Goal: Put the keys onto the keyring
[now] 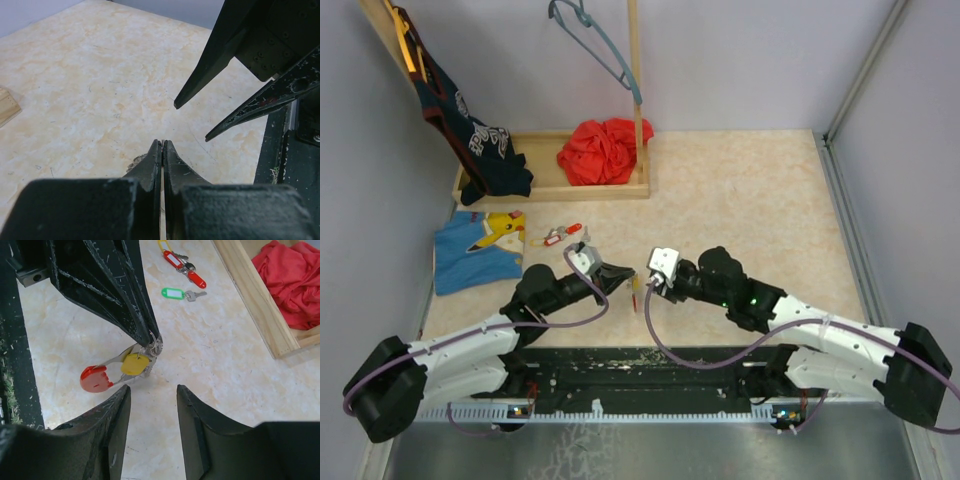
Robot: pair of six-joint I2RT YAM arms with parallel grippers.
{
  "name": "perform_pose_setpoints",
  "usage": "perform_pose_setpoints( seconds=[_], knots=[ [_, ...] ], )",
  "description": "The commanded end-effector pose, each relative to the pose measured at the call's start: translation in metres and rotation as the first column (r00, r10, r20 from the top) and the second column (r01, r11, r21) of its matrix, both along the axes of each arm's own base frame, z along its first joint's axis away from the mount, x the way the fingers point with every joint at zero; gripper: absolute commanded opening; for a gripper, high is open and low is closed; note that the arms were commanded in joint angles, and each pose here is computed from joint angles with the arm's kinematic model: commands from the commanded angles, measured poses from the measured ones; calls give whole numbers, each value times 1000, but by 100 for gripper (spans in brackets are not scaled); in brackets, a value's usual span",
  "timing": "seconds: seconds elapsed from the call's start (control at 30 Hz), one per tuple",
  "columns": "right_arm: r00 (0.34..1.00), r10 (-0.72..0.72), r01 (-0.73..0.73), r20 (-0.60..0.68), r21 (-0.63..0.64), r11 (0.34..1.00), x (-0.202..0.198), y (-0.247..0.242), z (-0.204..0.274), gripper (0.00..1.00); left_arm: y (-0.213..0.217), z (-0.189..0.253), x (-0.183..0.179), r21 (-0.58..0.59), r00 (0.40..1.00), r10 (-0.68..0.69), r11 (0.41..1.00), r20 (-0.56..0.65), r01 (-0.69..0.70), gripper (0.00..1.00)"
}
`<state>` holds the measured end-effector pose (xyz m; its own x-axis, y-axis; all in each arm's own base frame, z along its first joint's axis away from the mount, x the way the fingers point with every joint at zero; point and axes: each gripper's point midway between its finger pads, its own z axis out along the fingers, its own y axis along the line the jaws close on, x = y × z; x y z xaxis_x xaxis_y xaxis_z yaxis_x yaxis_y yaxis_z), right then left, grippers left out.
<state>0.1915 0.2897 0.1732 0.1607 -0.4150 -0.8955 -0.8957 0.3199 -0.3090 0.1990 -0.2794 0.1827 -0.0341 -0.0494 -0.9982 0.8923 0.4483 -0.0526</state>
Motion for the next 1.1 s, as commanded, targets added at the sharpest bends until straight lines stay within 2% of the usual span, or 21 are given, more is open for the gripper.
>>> perform_pose_setpoints(
  seconds=[0.0, 0.1, 0.27, 0.4, 0.57, 0.93, 1.07],
  knots=[
    [1000, -17, 19, -18, 118, 993, 0, 7, 37, 44, -2, 24, 9, -32, 998, 21, 999, 54, -20, 0],
    [996, 10, 7, -93, 173, 985, -7, 16, 42, 45, -4, 24, 10, -33, 998, 22, 999, 53, -20, 0],
    [972, -5, 64, -235, 245, 967, -8, 29, 37, 47, -6, 27, 13, -49, 999, 27, 999, 47, -24, 0],
    [955, -11, 101, -297, 290, 952, -5, 37, 33, 48, -7, 28, 17, -57, 999, 42, 998, 34, -40, 0],
    [939, -111, 209, -325, 282, 936, 10, 32, 26, 49, -8, 30, 24, -67, 997, 68, 996, 25, -66, 0],
    [914, -136, 241, -383, 242, 940, 18, 43, 3, 49, -15, 30, 34, -58, 997, 78, 995, 16, -77, 0],
    [906, -174, 274, -385, 222, 936, 24, 43, -10, 44, -19, 31, 33, -68, 998, 65, 996, 6, -64, 0]
  ],
)
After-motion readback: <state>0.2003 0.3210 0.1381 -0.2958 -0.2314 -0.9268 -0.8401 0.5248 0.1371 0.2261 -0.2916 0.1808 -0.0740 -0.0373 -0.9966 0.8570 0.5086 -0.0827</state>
